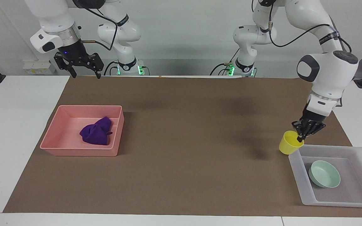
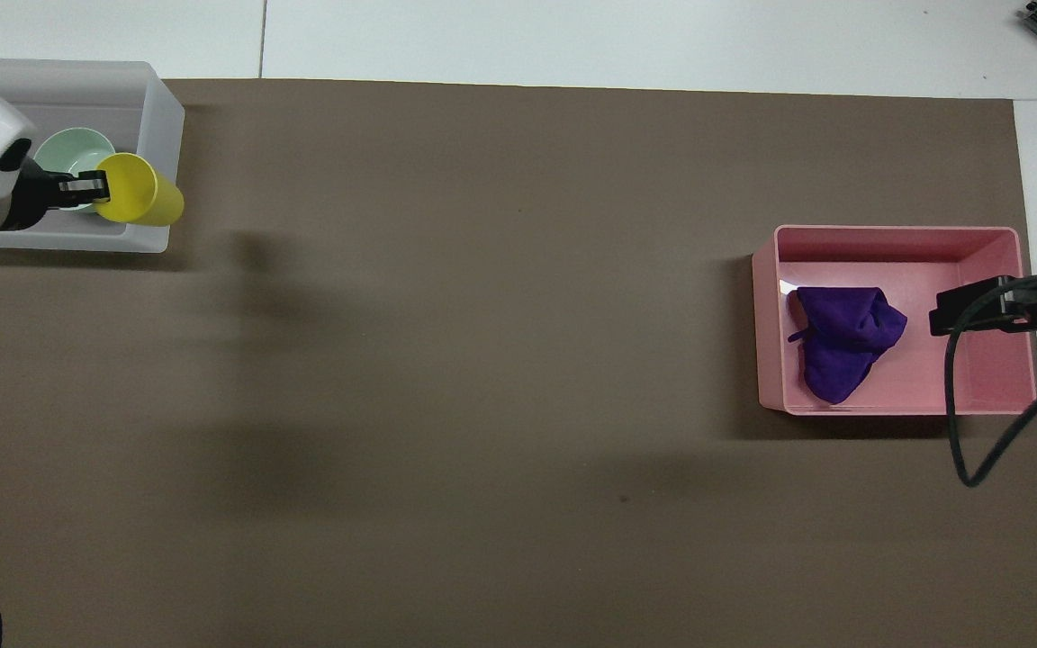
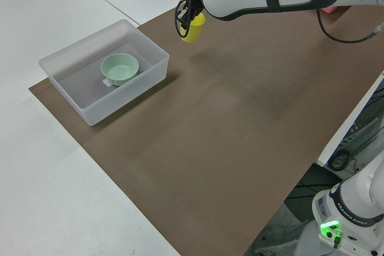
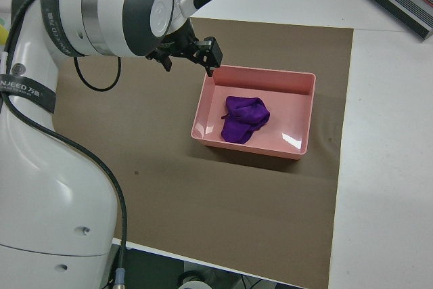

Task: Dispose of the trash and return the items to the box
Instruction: 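Carry the yellow cup into the clear box beside the bowl with the left gripper, then release the yellow cup and withdraw the left gripper from the box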

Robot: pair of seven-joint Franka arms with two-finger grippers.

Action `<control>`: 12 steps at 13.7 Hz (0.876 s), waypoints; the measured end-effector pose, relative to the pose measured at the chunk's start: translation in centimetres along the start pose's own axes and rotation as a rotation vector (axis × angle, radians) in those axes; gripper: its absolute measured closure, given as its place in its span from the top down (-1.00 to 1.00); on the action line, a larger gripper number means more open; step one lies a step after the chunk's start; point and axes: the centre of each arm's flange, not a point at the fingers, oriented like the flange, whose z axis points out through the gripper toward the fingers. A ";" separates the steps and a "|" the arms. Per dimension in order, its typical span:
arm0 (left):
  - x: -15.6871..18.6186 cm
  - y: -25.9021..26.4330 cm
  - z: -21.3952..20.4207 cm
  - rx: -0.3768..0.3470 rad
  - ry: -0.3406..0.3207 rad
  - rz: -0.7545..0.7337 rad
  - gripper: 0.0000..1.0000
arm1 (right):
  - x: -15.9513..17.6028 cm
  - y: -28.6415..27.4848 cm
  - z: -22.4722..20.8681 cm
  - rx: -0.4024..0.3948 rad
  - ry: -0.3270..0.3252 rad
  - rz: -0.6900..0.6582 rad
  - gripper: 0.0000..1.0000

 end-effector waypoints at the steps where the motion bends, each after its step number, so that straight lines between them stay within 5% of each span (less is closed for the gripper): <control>1: 0.6 -2.1 0.1 0.013 0.007 -0.019 -0.95 | 0.0 0.0 0.0 0.000 -0.001 0.000 1.00; 6: 3.9 -9.8 2.1 0.062 0.032 -0.073 -0.95 | 0.0 0.0 0.2 0.000 -0.004 0.000 1.00; 12: 4.8 -11.9 9.2 0.071 -0.015 -0.094 -0.95 | 0.0 0.0 0.2 0.000 -0.005 -0.001 1.00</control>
